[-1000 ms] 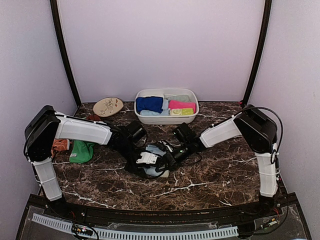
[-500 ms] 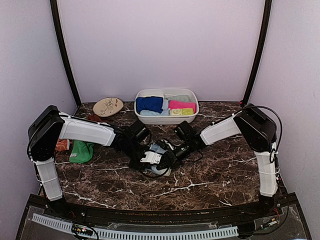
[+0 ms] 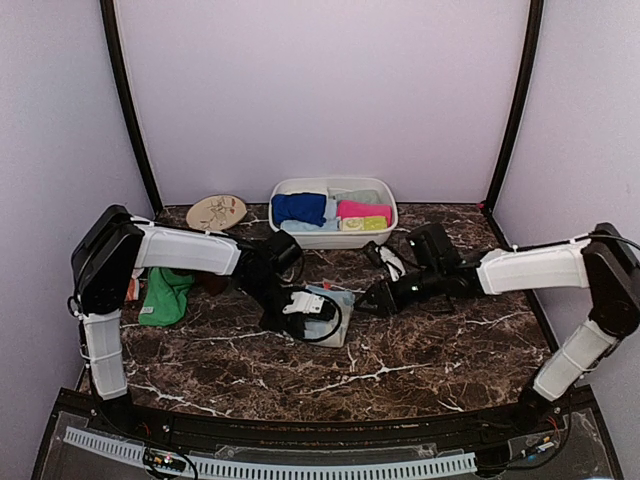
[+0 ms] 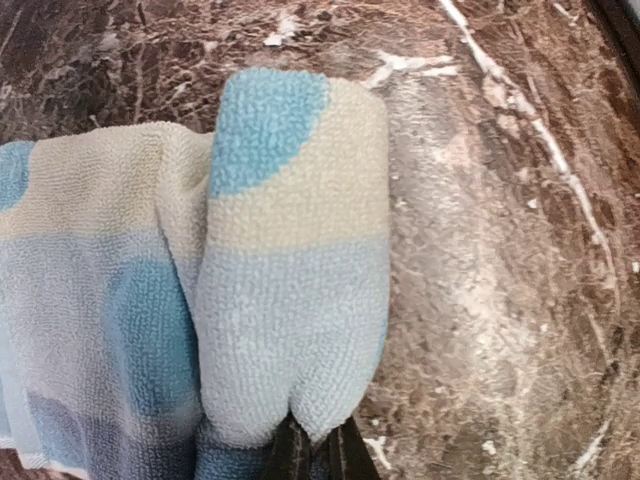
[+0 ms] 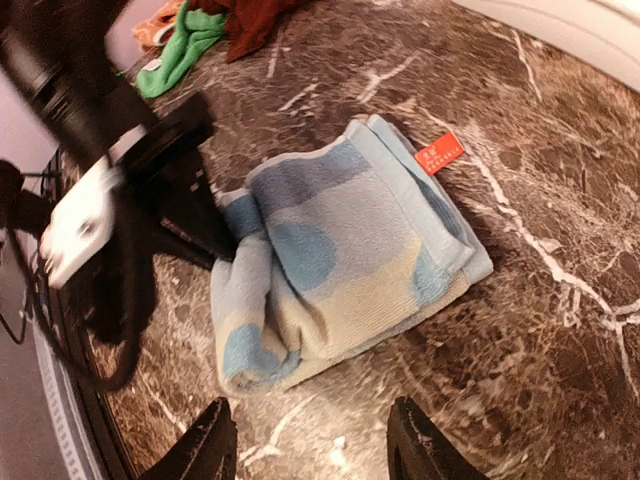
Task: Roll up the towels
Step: Roll the towel at the center of the board.
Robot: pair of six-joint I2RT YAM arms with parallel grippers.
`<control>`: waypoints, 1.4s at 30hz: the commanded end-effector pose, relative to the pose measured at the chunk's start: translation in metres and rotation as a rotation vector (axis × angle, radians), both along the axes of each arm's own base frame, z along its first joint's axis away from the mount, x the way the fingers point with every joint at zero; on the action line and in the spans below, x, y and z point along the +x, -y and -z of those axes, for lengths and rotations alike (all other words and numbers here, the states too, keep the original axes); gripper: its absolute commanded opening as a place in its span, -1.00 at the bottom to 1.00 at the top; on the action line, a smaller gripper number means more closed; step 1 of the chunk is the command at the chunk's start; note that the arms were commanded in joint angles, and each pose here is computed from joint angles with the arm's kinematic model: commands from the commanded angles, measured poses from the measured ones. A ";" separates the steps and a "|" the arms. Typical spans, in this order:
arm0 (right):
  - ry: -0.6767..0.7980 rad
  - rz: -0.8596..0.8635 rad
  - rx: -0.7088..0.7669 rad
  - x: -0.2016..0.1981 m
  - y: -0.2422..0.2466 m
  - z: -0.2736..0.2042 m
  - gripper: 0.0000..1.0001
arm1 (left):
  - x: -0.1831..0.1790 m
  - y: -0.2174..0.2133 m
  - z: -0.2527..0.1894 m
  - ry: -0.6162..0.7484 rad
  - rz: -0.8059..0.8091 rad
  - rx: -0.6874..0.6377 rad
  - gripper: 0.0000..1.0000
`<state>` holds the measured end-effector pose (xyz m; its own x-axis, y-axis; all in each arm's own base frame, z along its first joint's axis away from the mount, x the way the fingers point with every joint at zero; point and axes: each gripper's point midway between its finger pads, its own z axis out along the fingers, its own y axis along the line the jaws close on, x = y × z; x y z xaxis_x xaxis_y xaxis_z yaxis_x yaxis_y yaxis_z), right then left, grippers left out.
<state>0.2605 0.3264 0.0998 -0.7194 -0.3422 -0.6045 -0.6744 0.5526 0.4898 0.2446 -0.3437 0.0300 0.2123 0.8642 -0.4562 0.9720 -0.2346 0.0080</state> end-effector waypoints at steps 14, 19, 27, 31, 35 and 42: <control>1.029 -0.504 -0.349 -0.120 -0.070 -0.015 0.09 | -0.067 -0.040 -0.001 -0.645 -0.073 0.166 -1.00; 1.093 -0.638 -0.379 -0.128 -0.104 0.009 0.09 | -0.063 -0.039 -0.001 -0.661 -0.085 0.171 -1.00; 1.139 -0.662 -0.416 -0.108 -0.132 0.032 0.09 | -0.061 -0.040 0.001 -0.668 -0.093 0.186 -1.00; 1.092 -0.646 -0.419 -0.097 -0.132 0.043 -0.02 | -0.061 -0.041 0.000 -0.671 -0.097 0.184 -1.00; 1.023 -0.612 -0.430 -0.092 -0.123 0.056 -0.55 | -0.058 -0.042 0.000 -0.669 -0.102 0.181 -1.00; 0.854 -0.546 -0.427 -0.088 -0.106 0.079 -0.75 | -0.046 -0.038 -0.015 -0.622 -0.130 0.126 -0.41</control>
<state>0.1676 0.4439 0.0426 0.3101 -0.7624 -0.5680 -0.8648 0.0219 -0.5016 0.1899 -0.3121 0.0396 -0.1658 0.9163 -0.3646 0.7809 -0.1038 -0.6159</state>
